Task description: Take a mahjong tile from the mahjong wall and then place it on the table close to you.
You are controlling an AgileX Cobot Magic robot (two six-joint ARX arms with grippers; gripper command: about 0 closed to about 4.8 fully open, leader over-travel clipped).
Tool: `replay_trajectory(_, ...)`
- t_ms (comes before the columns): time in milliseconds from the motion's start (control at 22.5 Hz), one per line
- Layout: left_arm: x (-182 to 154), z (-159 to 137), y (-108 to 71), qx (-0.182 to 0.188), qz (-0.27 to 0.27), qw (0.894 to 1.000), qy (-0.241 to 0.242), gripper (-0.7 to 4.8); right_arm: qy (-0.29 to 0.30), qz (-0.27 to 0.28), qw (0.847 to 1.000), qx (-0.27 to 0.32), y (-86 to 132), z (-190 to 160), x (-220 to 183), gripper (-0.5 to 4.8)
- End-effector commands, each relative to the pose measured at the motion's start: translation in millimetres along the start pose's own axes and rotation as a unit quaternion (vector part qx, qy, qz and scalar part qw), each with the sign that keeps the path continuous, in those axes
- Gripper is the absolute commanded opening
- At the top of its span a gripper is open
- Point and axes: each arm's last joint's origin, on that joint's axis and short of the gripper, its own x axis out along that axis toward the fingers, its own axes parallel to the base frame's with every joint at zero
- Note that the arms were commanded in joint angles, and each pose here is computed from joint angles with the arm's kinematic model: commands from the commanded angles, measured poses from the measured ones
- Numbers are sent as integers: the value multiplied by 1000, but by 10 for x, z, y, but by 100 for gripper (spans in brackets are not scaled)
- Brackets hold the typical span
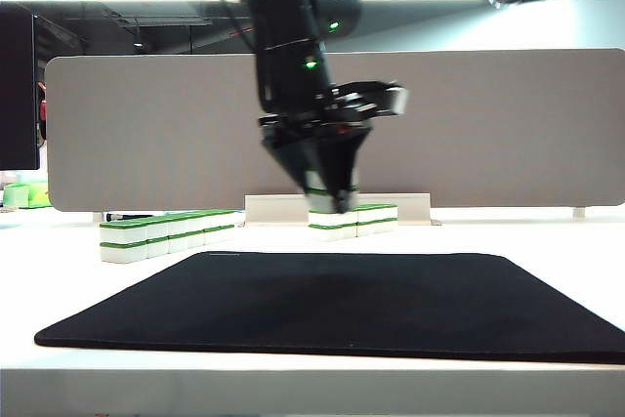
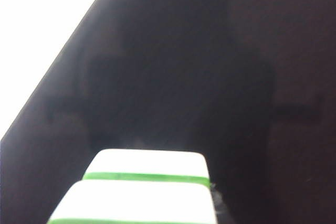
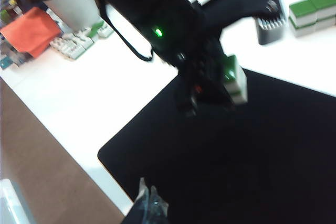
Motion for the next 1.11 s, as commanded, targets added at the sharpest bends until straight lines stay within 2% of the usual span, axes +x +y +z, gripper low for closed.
replay_trajectory(44,-16,103,-206,28,-9,999,-16,232,-20,-7,1000,-5,23,18,-127,-1)
replay_trajectory(267,126,176,-568,109,-58,992,-8,232,-35,-22,999,-4,43,-6,-293,-1)
replay_trajectory(578,282,170,-862,163,-84,983,28,233,-14,-26,1000,6,33,-50,-287,-1)
replay_trajectory(845,499,125,-911,168,-100,979,58,236,-13,-25,1000,6,36,-51,-285,-1)
replay_trajectory(1112,510,123,-919,165,-110,979,55,247,-13,-25,1000,6,36,-51,-285,-1)
